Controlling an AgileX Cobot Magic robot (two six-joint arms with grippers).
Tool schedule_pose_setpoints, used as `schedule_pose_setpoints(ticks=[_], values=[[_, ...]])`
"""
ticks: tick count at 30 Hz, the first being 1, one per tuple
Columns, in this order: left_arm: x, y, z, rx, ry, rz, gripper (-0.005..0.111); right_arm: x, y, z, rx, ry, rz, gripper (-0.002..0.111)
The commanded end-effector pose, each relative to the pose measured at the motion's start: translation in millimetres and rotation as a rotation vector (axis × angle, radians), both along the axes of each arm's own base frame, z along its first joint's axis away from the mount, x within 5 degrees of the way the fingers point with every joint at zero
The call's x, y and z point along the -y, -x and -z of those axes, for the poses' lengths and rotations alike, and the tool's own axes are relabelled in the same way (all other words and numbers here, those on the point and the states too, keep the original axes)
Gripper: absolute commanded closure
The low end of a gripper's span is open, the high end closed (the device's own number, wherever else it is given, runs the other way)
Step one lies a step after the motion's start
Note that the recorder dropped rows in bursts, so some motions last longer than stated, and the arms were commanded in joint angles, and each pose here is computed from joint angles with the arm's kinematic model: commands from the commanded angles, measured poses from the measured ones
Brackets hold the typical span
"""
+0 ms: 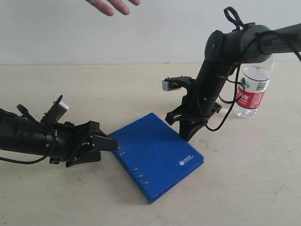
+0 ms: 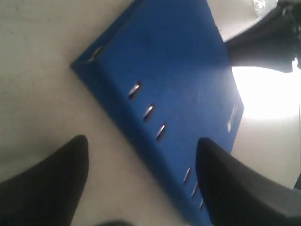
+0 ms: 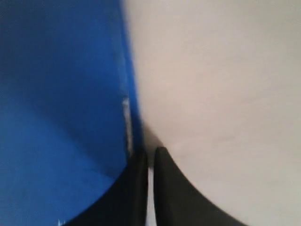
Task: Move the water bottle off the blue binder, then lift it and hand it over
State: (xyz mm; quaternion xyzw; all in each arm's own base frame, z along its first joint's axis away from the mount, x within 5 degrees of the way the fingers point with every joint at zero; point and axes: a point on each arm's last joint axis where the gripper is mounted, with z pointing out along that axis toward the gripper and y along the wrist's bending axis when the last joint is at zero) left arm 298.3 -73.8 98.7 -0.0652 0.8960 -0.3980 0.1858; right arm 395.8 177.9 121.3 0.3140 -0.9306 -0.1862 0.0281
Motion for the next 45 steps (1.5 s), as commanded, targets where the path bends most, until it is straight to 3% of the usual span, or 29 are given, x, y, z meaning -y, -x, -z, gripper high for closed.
schedule_pose_setpoints(ticks=[1,3,6,9,12,14,18,20,22,29,37,45], values=[[0,1,2,-0.003,-0.002,0.004,0.046,-31,18,-24,-0.075,-0.238,-0.088,0.107],[0,1,2,-0.001,-0.003,0.005,0.046,-36,19,-35,-0.056,-0.306,-0.094,0.107],[0,1,2,0.009,-0.009,0.014,0.046,-31,19,-44,-0.018,-0.271,-0.121,0.107],[-7,-1,0,0.007,-0.047,-0.03,0.051,-15,18,-46,0.011,-0.096,-0.114,0.107],[-20,0,-5,0.017,-0.126,-0.094,0.064,8,7,-41,0.104,0.185,-0.019,0.107],[-23,7,-7,0.021,-0.137,-0.094,0.072,15,2,-41,0.135,0.248,0.05,0.107],[-19,25,-4,-0.013,-0.092,-0.065,0.075,-3,6,-45,0.091,0.024,0.022,0.107],[-17,32,-2,-0.031,-0.073,-0.056,0.068,-15,12,-50,0.049,-0.13,-0.057,0.107],[-17,35,0,-0.044,-0.071,-0.055,0.06,-19,16,-53,0.028,-0.183,-0.092,0.107],[-12,40,-3,-0.063,0.004,-0.043,0.049,1,5,-39,0.129,0.071,0.013,0.107],[-12,32,-7,-0.038,0.002,-0.047,0.049,12,33,-8,-0.013,0.115,-0.09,0.107],[-13,33,2,-0.071,-0.021,-0.055,0.049,6,57,8,-0.12,-0.015,-0.142,0.107]])
